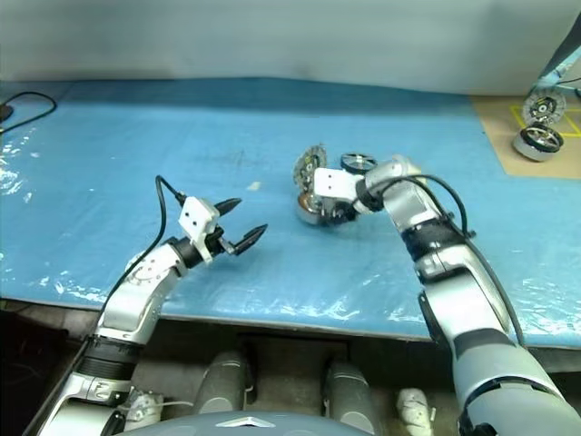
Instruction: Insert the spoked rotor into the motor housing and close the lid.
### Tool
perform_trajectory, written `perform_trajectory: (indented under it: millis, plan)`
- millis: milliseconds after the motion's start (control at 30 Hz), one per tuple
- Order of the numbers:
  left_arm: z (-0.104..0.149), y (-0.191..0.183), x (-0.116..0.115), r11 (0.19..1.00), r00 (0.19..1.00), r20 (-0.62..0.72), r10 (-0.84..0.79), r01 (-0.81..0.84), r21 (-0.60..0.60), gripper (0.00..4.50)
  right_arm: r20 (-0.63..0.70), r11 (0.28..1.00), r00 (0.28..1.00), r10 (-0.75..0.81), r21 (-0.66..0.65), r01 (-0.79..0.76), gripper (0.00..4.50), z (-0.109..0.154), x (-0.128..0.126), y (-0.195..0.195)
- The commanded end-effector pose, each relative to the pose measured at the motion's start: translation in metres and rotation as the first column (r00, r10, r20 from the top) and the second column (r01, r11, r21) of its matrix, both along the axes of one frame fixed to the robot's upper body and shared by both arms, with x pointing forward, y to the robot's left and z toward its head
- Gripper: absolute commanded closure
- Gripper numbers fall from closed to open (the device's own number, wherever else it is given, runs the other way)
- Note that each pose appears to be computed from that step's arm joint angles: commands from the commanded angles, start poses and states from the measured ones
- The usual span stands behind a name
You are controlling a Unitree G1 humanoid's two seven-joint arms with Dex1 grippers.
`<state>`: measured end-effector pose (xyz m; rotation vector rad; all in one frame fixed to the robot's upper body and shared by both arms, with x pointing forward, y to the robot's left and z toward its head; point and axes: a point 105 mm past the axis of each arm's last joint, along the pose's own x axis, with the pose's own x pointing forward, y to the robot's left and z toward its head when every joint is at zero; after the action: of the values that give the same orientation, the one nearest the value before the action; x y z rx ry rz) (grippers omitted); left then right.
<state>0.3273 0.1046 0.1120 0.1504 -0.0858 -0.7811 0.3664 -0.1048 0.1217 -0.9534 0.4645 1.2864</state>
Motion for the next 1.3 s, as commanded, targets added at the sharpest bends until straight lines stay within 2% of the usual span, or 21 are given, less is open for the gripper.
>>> perform_trajectory:
  millis: [33, 267, 400, 500, 533, 633, 833, 1133, 1300]
  plan:
    - [0.013, -0.008, 0.002, 0.999, 0.998, 0.051, -0.038, 0.038, -0.006, 0.00, -0.124, 0.999, 0.992, 0.040, -0.018, -0.042, 2.59, -0.014, -0.026, 0.008]
    - [0.014, -0.006, 0.003, 0.999, 0.998, 0.051, -0.048, 0.048, 0.008, 0.00, -0.096, 0.999, 0.995, -0.036, 0.019, 0.038, 2.59, -0.024, -0.015, 0.037]
    - [0.013, -0.004, 0.002, 0.999, 0.998, 0.053, -0.045, 0.044, 0.013, 0.00, -0.115, 0.996, 0.990, -0.075, 0.030, 0.079, 1.25, -0.033, -0.009, 0.048]
    - [0.013, -0.002, 0.002, 1.000, 0.998, 0.054, -0.029, 0.029, 0.011, 0.00, -0.128, 0.986, 0.979, -0.161, 0.033, 0.166, 0.19, -0.030, 0.000, 0.052]
    - [0.013, -0.002, 0.001, 1.000, 0.998, 0.055, -0.026, 0.025, 0.010, 0.00, -0.128, 0.982, 0.975, -0.183, 0.030, 0.188, 0.01, -0.030, 0.003, 0.053]
    - [0.012, -0.003, 0.000, 1.000, 0.998, 0.055, -0.022, 0.021, 0.007, 0.00, -0.184, 0.971, 0.958, -0.221, 0.049, 0.234, 0.01, -0.022, 0.006, 0.055]
    - [0.012, -0.003, -0.002, 1.000, 0.998, 0.054, -0.013, 0.013, 0.001, 0.00, -0.225, 0.975, 0.959, -0.172, 0.099, 0.198, 0.01, -0.003, 0.001, 0.059]
    - [0.014, -0.006, 0.000, 1.000, 0.998, 0.058, -0.025, 0.025, 0.003, 0.00, -0.135, 0.990, 0.991, -0.024, 0.135, 0.043, 0.01, 0.013, -0.008, 0.053]
    - [0.016, -0.008, 0.000, 0.999, 0.997, 0.061, -0.040, 0.040, 0.006, 0.00, -0.067, 0.967, 0.993, 0.101, 0.240, -0.082, 0.01, 0.042, -0.017, 0.050]
